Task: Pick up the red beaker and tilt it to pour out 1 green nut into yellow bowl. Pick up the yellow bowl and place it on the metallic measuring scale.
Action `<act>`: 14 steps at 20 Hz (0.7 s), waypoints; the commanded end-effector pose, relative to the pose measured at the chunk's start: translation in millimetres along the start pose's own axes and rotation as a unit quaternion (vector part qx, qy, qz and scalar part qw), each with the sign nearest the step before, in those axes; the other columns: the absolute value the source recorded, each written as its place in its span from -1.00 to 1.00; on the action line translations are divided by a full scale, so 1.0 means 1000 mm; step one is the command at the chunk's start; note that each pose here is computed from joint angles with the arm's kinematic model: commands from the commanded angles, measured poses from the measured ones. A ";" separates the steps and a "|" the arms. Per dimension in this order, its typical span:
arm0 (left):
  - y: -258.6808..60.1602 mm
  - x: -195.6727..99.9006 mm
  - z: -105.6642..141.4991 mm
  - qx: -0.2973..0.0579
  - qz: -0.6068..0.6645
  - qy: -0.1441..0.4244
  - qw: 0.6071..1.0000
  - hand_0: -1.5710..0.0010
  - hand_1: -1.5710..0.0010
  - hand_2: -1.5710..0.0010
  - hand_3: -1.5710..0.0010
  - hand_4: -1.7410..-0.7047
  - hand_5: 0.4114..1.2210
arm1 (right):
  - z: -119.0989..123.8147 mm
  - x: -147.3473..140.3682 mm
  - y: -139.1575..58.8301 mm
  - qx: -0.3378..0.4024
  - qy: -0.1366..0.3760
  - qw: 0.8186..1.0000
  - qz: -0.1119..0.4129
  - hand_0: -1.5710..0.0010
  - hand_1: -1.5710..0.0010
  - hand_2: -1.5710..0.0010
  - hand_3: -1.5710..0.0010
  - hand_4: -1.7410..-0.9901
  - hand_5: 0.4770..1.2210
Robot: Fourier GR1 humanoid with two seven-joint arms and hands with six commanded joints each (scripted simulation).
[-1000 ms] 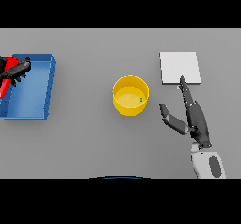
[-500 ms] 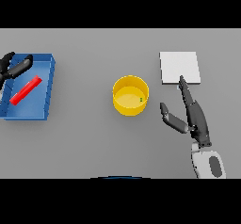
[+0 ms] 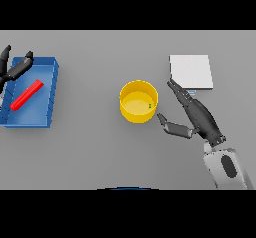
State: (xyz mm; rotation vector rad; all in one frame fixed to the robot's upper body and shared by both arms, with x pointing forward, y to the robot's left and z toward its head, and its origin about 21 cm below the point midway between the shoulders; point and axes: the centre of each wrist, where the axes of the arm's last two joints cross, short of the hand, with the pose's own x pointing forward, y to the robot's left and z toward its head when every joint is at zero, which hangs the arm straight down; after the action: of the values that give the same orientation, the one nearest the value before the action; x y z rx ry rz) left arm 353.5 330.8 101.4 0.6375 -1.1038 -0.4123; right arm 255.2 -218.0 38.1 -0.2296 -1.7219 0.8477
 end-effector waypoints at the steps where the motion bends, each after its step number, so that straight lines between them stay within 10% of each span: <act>1: -0.001 0.001 0.001 0.002 0.000 -0.003 1.000 0.99 0.99 0.99 0.99 0.97 -0.36 | -0.006 0.005 -0.002 0.030 -0.005 0.999 0.041 1.00 1.00 1.00 1.00 0.43 -0.38; 7: -0.004 -0.004 0.001 -0.010 -0.001 -0.008 1.000 1.00 1.00 1.00 1.00 0.99 -0.36 | -0.047 0.027 -0.009 0.186 -0.082 0.944 0.261 1.00 1.00 1.00 1.00 0.37 -0.39; 14: -0.005 -0.002 0.002 -0.012 0.016 -0.003 1.000 1.00 1.00 1.00 1.00 0.97 -0.32 | -0.085 0.031 0.004 0.303 -0.105 0.877 0.358 1.00 1.00 1.00 1.00 0.39 -0.39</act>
State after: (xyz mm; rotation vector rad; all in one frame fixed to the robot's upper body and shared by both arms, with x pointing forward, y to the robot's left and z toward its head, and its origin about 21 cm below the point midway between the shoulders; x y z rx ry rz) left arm 351.1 327.7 96.9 0.5954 -1.1108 -0.3991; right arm 320.3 -162.9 67.1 -0.3645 -1.4650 1.9750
